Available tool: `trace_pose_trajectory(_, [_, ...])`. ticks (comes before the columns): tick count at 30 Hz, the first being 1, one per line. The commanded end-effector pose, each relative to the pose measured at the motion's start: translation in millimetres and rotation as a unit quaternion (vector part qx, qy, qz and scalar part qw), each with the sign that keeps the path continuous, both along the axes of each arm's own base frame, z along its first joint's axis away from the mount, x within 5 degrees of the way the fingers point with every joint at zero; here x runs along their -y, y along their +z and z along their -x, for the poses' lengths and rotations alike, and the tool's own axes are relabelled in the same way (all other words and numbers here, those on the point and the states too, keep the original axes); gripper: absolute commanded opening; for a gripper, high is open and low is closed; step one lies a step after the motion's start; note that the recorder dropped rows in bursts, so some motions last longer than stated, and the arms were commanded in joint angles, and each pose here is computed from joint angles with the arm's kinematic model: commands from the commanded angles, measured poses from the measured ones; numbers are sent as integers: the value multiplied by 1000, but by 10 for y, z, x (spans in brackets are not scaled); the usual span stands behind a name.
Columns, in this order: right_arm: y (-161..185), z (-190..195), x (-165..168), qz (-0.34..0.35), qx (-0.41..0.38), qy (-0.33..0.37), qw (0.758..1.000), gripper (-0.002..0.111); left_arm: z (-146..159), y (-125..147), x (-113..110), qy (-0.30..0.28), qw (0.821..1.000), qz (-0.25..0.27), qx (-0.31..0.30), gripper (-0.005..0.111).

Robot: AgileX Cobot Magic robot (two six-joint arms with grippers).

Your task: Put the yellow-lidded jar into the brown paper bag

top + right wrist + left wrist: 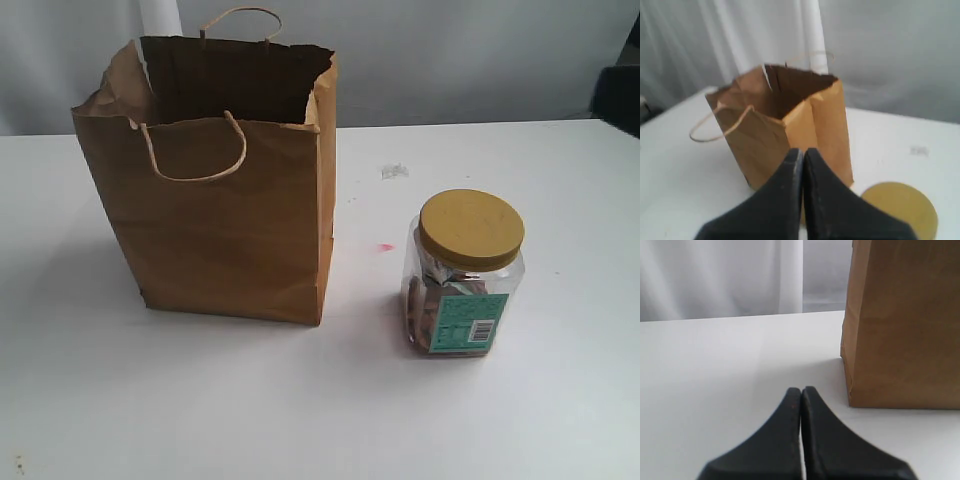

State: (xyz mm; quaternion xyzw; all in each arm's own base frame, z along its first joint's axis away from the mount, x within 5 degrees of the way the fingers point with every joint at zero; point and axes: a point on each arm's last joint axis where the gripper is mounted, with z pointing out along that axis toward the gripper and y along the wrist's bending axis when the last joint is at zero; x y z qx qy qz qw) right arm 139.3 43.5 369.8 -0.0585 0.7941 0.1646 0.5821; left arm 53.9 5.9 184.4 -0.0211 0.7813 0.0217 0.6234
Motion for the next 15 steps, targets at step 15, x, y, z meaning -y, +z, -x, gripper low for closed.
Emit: trace_pose_trajectory(15, [-261, -1521, -140, 211, -382, -49, 898, 0, -4, 14, 6, -3, 1000, 4, 4, 1])
